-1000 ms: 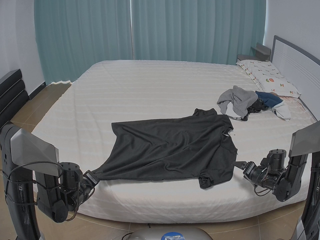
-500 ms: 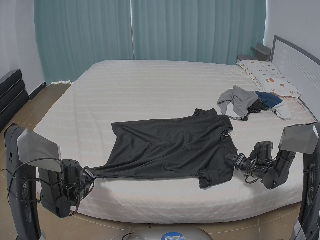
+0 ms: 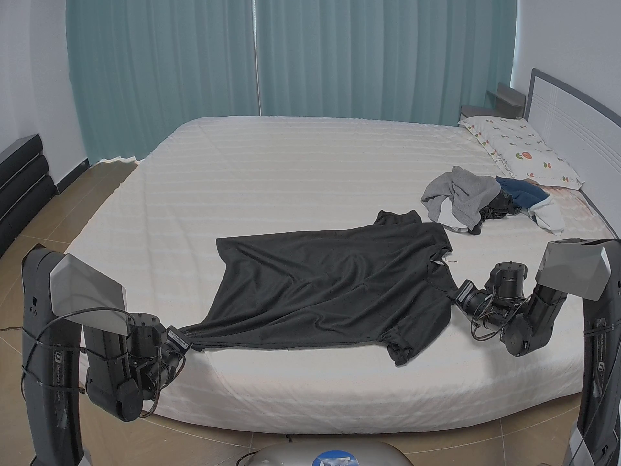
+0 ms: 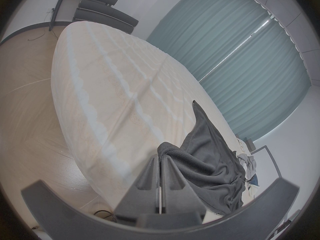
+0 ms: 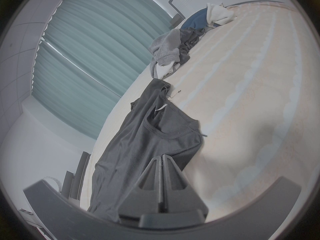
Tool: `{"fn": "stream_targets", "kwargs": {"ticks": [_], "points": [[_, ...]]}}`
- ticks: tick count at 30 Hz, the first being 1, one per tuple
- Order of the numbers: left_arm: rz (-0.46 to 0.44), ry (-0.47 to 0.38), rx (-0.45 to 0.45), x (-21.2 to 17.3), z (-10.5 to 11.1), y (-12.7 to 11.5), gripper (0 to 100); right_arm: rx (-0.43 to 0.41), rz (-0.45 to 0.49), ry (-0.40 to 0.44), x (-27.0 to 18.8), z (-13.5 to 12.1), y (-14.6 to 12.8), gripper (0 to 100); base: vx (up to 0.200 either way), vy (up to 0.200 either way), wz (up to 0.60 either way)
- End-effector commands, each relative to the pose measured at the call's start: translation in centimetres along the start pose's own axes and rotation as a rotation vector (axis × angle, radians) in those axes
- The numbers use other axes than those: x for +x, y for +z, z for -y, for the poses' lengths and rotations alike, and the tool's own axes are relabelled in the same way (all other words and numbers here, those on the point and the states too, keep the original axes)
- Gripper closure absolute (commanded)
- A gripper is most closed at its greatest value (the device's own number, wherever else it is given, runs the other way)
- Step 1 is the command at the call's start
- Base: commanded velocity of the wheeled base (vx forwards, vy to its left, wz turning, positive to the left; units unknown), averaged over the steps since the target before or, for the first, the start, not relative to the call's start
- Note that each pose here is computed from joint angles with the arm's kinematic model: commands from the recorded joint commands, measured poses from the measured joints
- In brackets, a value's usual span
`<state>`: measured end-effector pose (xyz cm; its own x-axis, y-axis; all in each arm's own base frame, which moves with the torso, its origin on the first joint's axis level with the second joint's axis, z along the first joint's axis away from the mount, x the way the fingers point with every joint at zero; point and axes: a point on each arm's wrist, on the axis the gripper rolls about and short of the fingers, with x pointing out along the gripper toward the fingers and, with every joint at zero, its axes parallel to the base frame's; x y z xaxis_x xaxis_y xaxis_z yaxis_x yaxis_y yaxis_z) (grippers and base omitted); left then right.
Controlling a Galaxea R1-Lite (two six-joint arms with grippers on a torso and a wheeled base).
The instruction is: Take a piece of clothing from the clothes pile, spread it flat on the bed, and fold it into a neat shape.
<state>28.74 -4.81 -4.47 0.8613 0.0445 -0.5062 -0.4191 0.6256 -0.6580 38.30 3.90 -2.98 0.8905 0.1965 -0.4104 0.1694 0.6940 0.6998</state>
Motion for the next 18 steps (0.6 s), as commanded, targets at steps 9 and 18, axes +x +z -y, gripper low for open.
{"fn": "stream_targets", "kwargs": {"ticks": [9,18], "points": [[0.033,-0.023,-0.013,1.0,0.3,0.3,100,-0.039,0.027,0.048,3.2,-4.0,2.2,100,0.000,0.000,0.00],[0.065,-0.005,-0.031,1.9,-0.4,1.2,100,-0.034,0.020,0.012,6.8,-1.6,1.0,0,0.000,0.000,0.00]]}}
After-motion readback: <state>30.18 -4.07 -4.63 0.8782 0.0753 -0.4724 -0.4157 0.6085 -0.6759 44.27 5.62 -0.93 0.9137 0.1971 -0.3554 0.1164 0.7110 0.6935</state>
